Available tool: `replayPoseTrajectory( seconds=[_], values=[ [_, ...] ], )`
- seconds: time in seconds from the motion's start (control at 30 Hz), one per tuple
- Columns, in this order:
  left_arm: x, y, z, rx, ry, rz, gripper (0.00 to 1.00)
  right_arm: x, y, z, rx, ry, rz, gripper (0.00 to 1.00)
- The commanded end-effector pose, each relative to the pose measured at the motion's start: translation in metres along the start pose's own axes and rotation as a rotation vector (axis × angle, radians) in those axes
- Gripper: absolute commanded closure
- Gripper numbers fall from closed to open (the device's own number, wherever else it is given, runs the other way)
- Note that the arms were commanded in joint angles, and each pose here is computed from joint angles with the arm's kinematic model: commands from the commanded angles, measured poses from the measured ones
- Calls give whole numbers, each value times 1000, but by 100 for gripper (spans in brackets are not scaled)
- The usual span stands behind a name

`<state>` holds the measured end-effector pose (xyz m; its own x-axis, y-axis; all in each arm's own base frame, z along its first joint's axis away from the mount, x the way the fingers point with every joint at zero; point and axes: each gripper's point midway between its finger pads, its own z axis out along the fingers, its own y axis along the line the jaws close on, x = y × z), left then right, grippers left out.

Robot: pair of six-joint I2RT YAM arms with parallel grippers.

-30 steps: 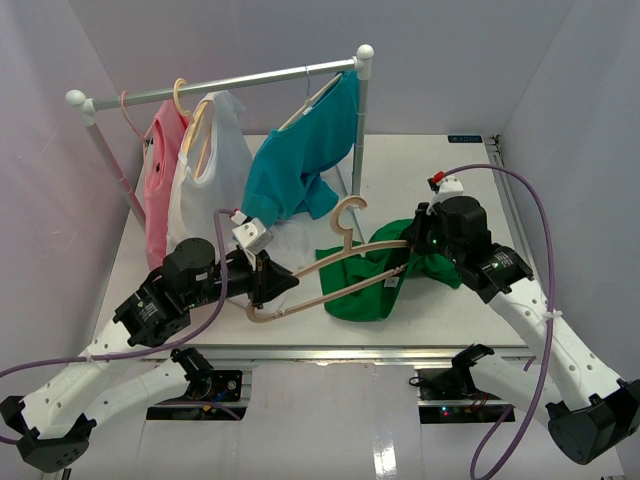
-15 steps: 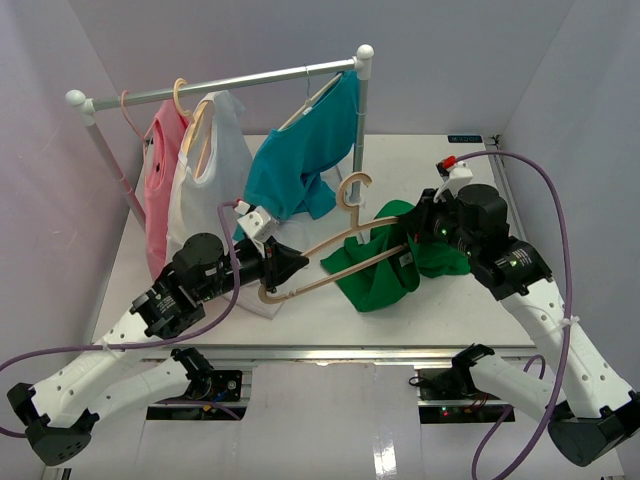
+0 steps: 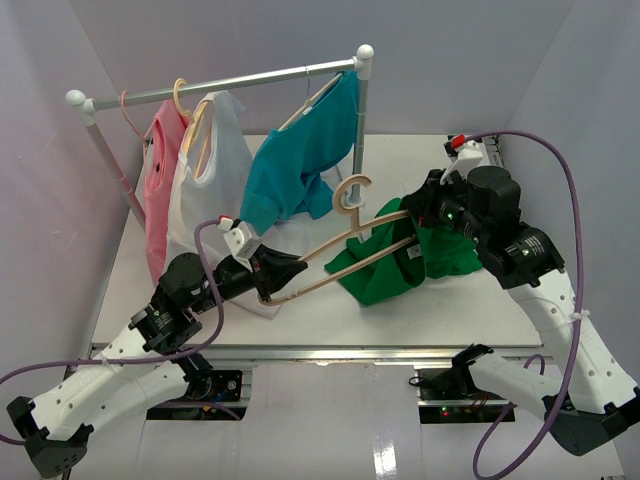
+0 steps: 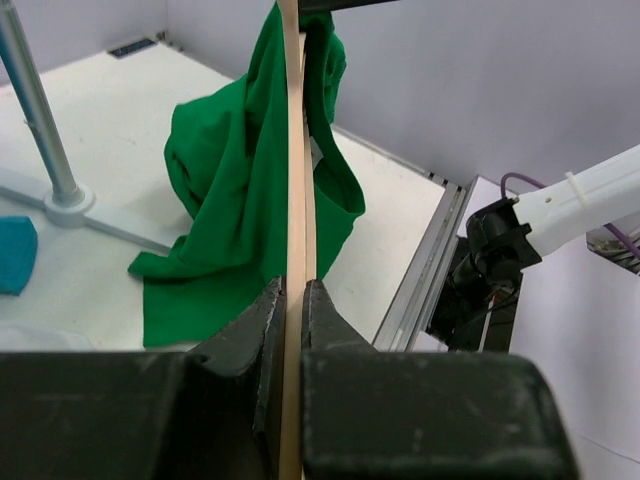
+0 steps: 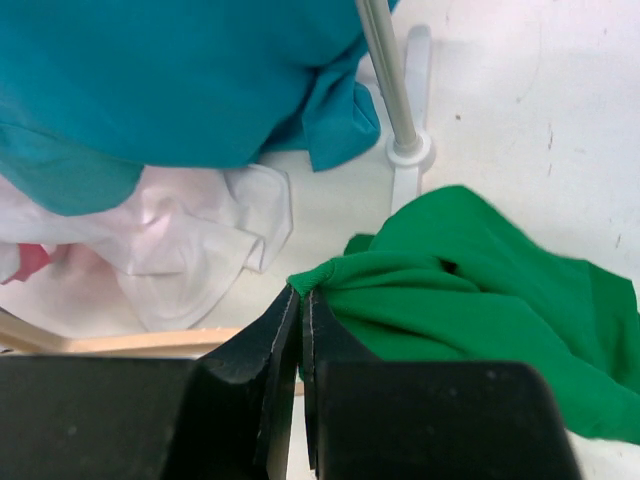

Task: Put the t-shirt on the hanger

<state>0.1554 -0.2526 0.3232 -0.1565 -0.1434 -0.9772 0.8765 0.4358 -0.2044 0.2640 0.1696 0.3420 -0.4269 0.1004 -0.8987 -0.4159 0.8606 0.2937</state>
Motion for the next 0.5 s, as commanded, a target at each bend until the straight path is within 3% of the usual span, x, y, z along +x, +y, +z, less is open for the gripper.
replayPoseTrajectory(
  seconds=[0.0, 0.13, 0.47],
  values=[
    [-40, -17, -10, 69, -181, 59, 100, -31, 13, -15, -45, -84, -31, 92],
    [-34, -16, -1, 82, -155, 52, 100, -42, 15, -24, -41, -106, -29, 92],
    [-35, 0, 21, 29, -169, 81, 100, -33, 59, -30, -283, -42, 4, 92]
  ],
)
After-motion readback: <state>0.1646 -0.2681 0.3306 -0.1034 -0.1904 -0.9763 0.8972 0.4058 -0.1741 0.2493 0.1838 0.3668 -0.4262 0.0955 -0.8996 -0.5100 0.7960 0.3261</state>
